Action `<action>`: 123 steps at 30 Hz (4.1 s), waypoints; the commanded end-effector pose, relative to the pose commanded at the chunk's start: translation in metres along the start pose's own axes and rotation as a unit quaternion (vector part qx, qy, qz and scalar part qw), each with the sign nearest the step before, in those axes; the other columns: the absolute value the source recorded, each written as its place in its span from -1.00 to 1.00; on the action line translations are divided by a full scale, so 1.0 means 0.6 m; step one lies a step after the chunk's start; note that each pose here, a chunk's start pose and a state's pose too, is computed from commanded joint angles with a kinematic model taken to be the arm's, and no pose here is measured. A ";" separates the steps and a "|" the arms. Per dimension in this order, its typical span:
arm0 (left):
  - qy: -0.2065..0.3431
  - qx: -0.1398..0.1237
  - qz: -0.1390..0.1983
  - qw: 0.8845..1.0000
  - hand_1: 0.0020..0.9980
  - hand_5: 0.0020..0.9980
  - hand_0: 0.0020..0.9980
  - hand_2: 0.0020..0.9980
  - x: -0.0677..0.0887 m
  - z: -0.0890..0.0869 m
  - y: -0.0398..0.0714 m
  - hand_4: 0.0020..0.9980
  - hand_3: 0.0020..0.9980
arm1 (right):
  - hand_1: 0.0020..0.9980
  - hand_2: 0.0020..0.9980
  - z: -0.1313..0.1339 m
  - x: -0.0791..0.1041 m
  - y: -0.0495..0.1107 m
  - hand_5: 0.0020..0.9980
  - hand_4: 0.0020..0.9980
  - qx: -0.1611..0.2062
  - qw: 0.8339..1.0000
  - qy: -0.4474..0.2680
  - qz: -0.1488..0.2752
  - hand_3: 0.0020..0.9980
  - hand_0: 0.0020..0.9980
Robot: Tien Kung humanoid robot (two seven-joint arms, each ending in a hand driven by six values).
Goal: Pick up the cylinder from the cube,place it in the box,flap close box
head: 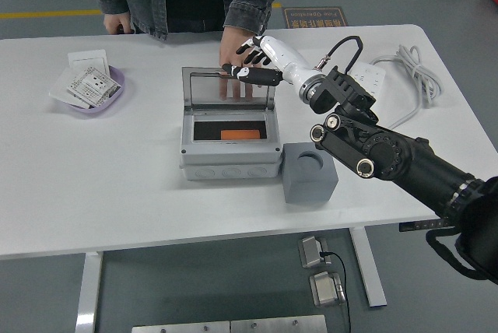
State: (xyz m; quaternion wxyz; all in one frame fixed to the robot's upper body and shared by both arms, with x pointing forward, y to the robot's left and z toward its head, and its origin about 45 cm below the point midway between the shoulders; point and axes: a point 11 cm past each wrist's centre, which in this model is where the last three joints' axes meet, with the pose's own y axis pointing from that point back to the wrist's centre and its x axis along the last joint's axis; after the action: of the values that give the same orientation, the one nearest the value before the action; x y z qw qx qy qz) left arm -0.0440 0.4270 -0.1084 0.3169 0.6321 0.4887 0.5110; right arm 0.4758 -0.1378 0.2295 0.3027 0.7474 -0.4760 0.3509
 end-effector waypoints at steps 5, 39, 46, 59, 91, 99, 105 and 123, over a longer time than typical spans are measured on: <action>0.001 0.001 -0.001 1.000 0.37 -0.03 0.23 0.26 -0.001 -0.002 -0.001 0.43 0.25 | 0.24 0.31 -0.002 -0.007 0.012 0.41 0.63 0.009 1.000 0.007 -0.008 0.36 -0.04; 0.005 0.001 -0.007 1.000 0.38 -0.04 0.21 0.27 -0.009 -0.007 -0.002 0.43 0.25 | 0.14 0.30 -0.005 -0.054 0.104 0.37 0.59 0.051 0.998 0.015 -0.046 0.35 -0.55; 0.005 0.002 -0.007 1.000 0.38 -0.04 0.21 0.27 -0.010 -0.008 -0.002 0.43 0.25 | 0.13 0.29 -0.007 -0.021 0.110 0.39 0.59 0.051 0.998 0.022 -0.021 0.35 -0.56; 0.004 0.005 -0.010 1.000 0.38 -0.05 0.21 0.27 -0.016 -0.014 -0.004 0.43 0.25 | 0.10 0.23 -0.009 0.053 0.157 0.35 0.55 0.060 0.994 0.024 0.084 0.22 0.20; 0.008 0.022 -0.007 1.000 0.38 -0.05 0.26 0.26 -0.015 -0.035 -0.008 0.43 0.24 | 0.64 0.66 0.176 0.129 0.315 0.98 0.98 0.084 0.843 -0.448 0.286 0.81 0.89; 0.005 0.027 -0.004 1.000 0.37 -0.05 0.26 0.26 -0.013 -0.038 -0.008 0.43 0.24 | 0.58 0.65 0.180 0.132 0.320 1.00 0.97 0.107 0.794 -0.521 0.295 0.79 0.89; 0.005 0.027 -0.006 1.000 0.37 -0.05 0.26 0.26 -0.015 -0.037 -0.008 0.43 0.25 | 0.53 0.60 0.182 0.137 0.322 1.00 0.97 0.109 0.786 -0.532 0.297 0.74 0.90; 0.004 0.025 -0.009 1.000 0.36 -0.04 0.27 0.25 -0.018 -0.036 -0.008 0.43 0.25 | 0.35 0.37 0.197 0.152 0.340 1.00 0.97 0.123 0.744 -0.558 0.347 0.57 1.00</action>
State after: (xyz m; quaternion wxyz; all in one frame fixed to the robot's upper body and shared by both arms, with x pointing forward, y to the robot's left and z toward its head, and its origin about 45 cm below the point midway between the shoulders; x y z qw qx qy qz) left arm -0.0659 0.4164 -0.1103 0.3031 0.6336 0.5084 0.4982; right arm 0.3426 -0.3506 0.2605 -0.2542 0.6237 -0.7392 0.0071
